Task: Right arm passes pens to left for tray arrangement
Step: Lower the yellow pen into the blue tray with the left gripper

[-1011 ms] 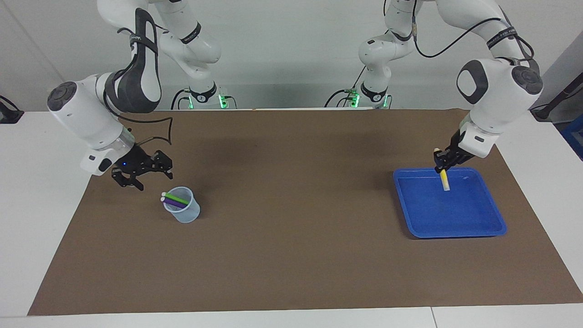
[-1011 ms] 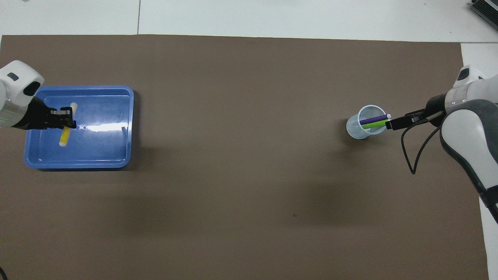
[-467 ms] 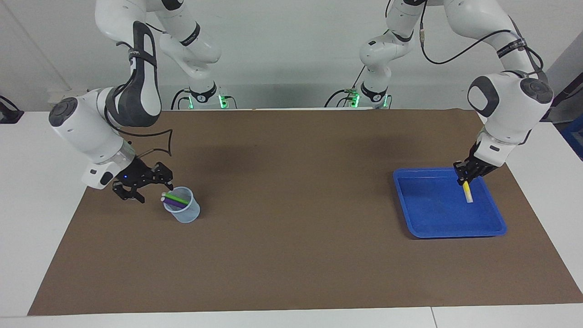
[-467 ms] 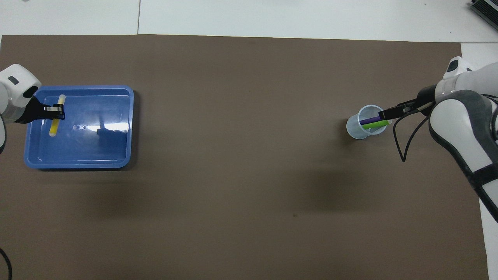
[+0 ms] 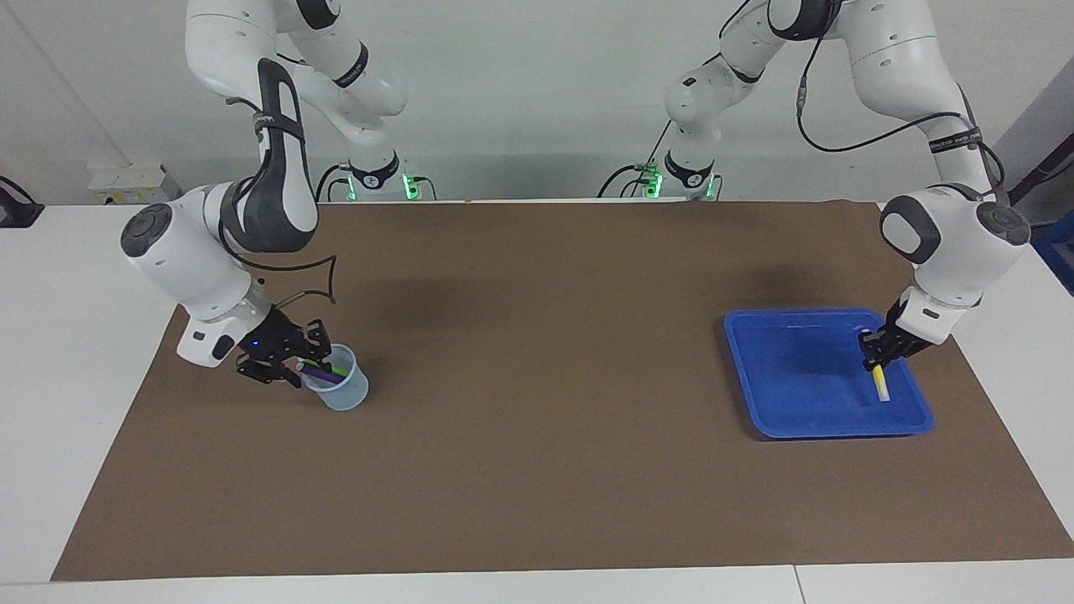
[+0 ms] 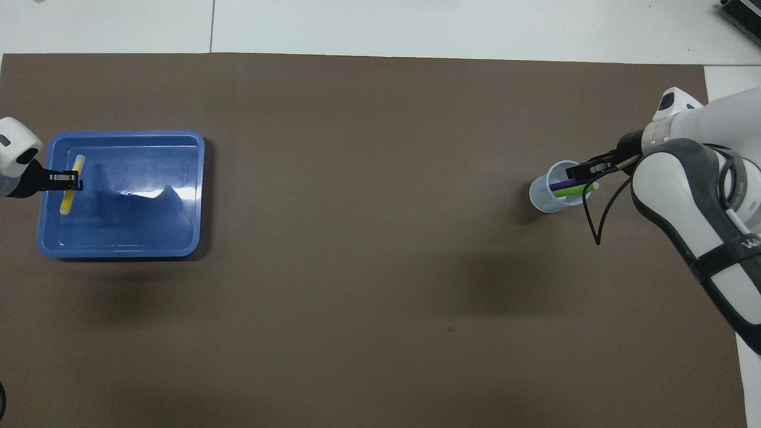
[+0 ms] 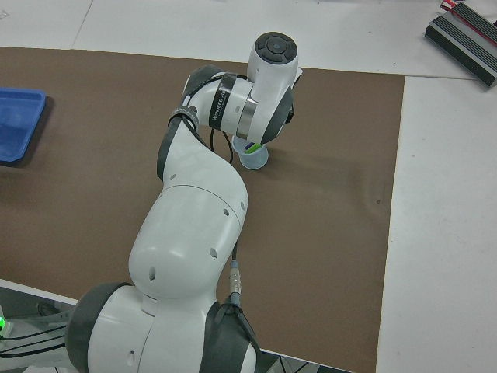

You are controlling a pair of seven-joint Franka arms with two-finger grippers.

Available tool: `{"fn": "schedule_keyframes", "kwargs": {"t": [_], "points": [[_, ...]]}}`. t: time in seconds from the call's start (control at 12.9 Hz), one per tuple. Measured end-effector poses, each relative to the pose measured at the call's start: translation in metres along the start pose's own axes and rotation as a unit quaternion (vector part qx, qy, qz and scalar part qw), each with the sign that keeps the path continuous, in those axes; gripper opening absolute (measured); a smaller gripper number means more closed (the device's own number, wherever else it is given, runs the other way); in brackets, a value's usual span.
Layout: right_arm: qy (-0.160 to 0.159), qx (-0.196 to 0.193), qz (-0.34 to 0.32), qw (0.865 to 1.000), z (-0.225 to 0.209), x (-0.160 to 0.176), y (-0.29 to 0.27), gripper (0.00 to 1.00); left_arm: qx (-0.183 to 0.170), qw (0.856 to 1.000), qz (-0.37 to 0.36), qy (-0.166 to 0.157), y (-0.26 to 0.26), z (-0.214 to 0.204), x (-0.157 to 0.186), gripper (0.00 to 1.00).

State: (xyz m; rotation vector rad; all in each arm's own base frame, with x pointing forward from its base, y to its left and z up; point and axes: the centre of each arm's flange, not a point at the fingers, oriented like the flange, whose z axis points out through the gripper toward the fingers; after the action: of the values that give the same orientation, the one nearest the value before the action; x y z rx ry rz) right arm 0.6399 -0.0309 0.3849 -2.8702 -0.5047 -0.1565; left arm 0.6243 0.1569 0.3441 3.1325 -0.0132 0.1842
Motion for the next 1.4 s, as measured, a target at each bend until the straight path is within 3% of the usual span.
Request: {"fn": "schedule_keyframes", "kwargs": {"t": [0.78, 1.01, 1.09, 1.24, 1.4], "points": [[-0.016, 0.007, 0.011, 1.000, 0.000, -0.009, 0.011, 0.52, -0.007, 1.000, 0.001, 0.020, 0.004, 0.036, -0.004, 0.19], [-0.016, 0.007, 0.011, 1.000, 0.000, -0.009, 0.011, 0.45, -0.008, 1.000, 0.001, 0.017, 0.006, 0.039, -0.006, 0.49], [-0.016, 0.007, 0.011, 1.000, 0.000, -0.009, 0.011, 0.45, -0.008, 1.000, 0.001, 0.016, 0.006, 0.039, -0.006, 0.49], [-0.015, 0.007, 0.011, 1.000, 0.000, -0.009, 0.011, 0.41, -0.009, 1.000, 0.001, 0.011, 0.006, 0.038, -0.006, 0.62], [-0.015, 0.007, 0.014, 1.000, 0.000, -0.009, 0.010, 0.39, -0.011, 1.000, 0.003, -0.002, 0.007, 0.026, 0.000, 0.64]]}}
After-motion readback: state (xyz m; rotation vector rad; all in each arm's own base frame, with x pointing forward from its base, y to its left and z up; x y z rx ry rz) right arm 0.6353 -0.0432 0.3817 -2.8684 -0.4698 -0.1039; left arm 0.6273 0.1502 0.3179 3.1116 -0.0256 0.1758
